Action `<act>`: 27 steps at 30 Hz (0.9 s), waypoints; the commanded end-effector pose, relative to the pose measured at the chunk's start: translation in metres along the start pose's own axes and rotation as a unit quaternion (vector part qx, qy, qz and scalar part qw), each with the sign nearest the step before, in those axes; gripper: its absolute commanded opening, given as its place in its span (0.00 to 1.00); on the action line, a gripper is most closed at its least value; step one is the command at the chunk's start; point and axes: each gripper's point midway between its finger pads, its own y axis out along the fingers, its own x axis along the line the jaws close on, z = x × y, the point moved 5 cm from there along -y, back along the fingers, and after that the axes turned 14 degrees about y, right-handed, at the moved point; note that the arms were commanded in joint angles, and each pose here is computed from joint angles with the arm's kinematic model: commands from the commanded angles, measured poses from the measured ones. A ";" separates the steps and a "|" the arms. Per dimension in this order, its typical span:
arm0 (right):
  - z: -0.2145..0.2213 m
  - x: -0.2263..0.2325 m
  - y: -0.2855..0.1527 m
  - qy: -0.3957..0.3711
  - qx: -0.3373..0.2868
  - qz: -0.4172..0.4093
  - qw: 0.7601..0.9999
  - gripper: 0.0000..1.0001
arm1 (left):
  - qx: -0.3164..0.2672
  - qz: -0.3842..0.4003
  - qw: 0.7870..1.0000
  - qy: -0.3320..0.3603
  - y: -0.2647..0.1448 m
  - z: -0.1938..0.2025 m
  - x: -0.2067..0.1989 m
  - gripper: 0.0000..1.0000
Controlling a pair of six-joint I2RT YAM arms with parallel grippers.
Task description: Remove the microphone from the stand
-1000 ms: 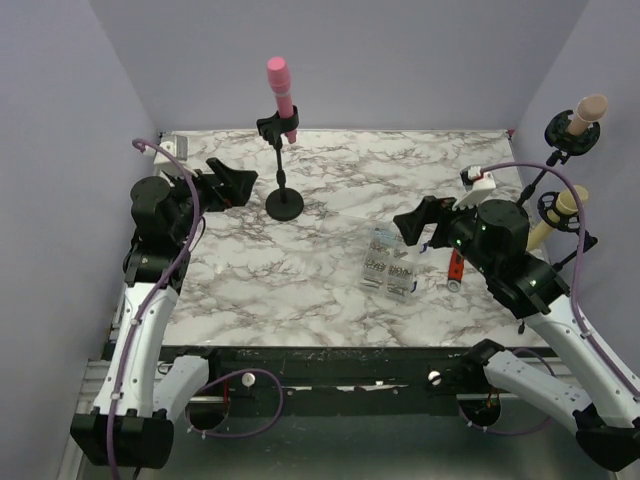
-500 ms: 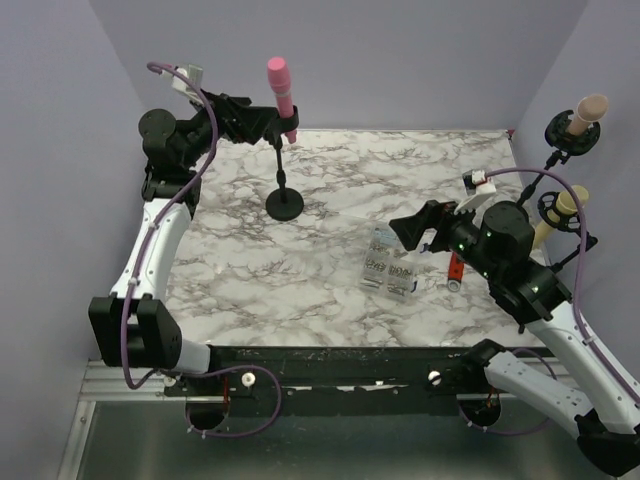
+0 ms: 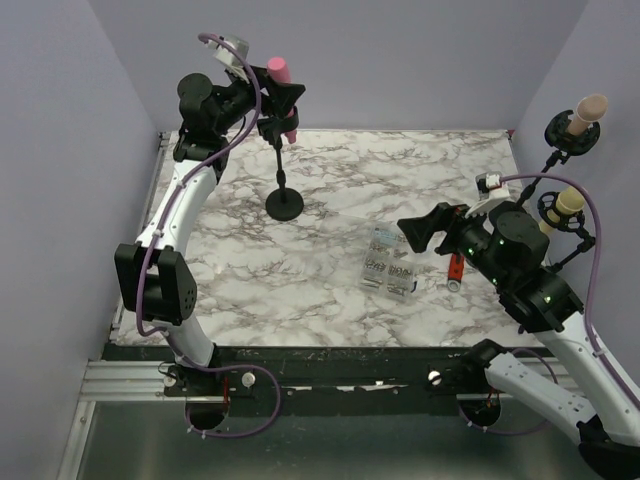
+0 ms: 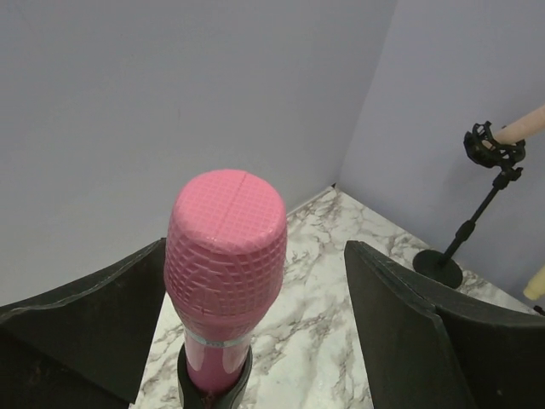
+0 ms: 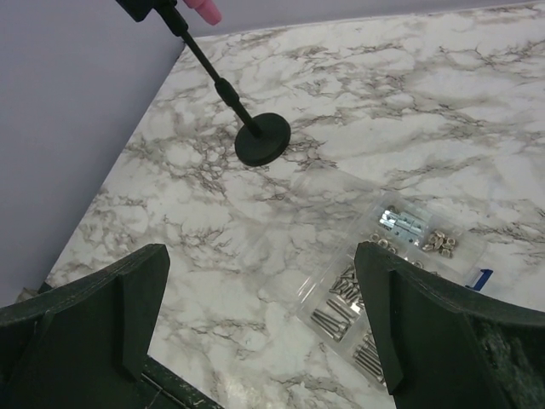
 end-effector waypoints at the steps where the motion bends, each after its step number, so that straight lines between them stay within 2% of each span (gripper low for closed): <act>1: -0.004 -0.001 -0.006 0.002 -0.003 0.013 1.000 1.00 | 0.027 -0.051 0.998 0.014 0.007 0.016 0.018 0.80; 4: -0.002 -0.002 -0.006 0.006 -0.001 0.016 1.000 1.00 | 0.041 -0.059 0.997 0.019 0.008 0.022 0.021 0.72; 11: 0.000 -0.004 -0.004 0.012 0.003 0.022 1.000 1.00 | 0.062 -0.071 0.995 0.019 0.003 0.015 0.020 0.31; 16: 0.007 -0.005 0.002 0.016 0.017 0.022 1.000 1.00 | 0.077 -0.078 0.994 0.023 -0.012 0.000 0.009 0.09; 21: 0.014 -0.005 0.010 0.020 0.028 0.014 0.999 1.00 | 0.107 -0.083 0.991 0.021 -0.037 -0.008 -0.007 0.00; 27: 0.023 -0.006 0.021 0.028 0.046 0.009 0.999 1.00 | 0.132 -0.078 0.988 0.004 -0.071 -0.011 -0.034 0.00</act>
